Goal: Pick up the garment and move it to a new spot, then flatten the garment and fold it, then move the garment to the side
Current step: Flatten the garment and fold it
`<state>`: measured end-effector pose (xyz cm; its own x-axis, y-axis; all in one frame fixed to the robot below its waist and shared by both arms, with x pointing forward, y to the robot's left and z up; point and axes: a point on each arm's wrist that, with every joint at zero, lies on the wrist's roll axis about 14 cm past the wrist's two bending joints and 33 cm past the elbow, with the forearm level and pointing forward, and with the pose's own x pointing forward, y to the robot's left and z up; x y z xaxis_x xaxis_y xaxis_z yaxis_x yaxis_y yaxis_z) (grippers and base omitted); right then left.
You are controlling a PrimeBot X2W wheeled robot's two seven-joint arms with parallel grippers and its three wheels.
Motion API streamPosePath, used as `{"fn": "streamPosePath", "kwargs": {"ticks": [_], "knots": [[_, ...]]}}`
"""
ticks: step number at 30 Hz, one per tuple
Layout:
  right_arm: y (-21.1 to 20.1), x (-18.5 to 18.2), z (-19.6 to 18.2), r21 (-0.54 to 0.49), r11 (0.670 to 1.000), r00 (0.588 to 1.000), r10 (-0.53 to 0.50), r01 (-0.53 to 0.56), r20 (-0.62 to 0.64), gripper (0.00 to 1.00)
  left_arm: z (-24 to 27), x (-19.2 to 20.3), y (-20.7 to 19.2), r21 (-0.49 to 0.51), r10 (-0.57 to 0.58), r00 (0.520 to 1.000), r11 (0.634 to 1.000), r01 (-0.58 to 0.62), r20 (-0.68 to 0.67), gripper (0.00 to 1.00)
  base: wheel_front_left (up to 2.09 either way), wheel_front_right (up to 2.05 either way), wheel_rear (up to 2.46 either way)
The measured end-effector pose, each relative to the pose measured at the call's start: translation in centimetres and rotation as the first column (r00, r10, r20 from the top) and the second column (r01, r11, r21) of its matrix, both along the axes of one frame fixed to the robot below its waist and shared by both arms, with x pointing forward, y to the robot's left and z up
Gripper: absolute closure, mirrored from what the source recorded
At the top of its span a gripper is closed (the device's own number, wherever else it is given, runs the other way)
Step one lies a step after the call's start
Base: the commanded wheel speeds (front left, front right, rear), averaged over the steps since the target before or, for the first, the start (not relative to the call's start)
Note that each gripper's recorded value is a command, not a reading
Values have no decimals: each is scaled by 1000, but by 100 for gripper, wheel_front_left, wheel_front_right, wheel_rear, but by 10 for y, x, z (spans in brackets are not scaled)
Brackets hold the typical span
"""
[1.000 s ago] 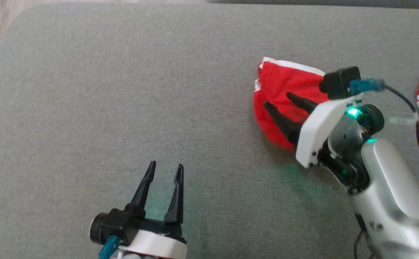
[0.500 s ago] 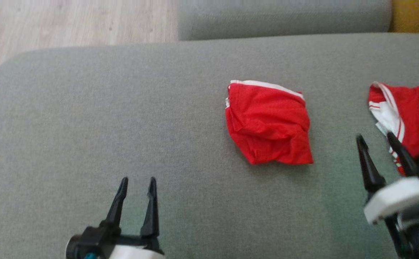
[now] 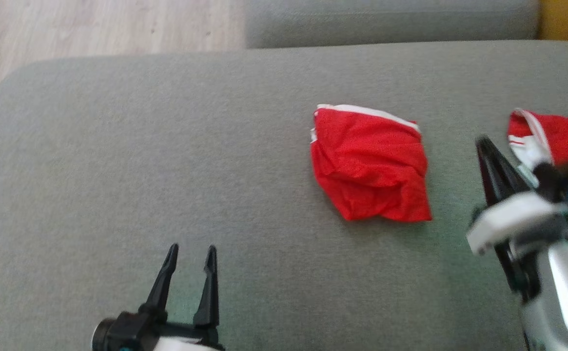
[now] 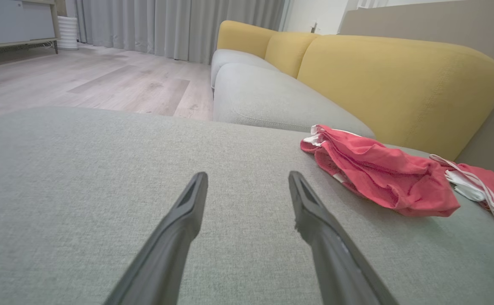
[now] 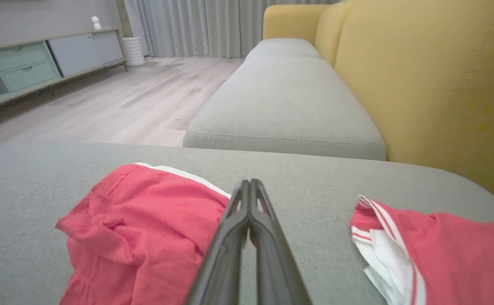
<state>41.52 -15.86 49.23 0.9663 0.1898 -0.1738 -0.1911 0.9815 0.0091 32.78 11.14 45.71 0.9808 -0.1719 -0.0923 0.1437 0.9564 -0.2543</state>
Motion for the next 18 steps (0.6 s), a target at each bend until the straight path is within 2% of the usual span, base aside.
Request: {"fn": "streamPosePath", "kwargs": {"ticks": [4,7,11,12,18], "knots": [[37,42,4,-30,992,993,120,-121,-18,100,0,8,2,-2,2,1000,1000,-2,6,0,0,0,0],[66,58,-12,-42,977,975,203,-208,-88,100,-2,10,8,4,23,1000,1000,-23,0,0,0,0,0],[93,58,-48,-57,952,937,284,-300,-203,100,-7,7,16,2,55,998,998,-55,-21,0,0,0,0],[102,55,-65,-63,940,915,311,-336,-256,100,-10,5,20,3,72,997,997,-72,-31,0,0,0,0],[119,38,-85,-50,910,868,376,-412,-326,100,-11,4,26,3,92,995,996,-91,-34,0,0,0,0]]}}
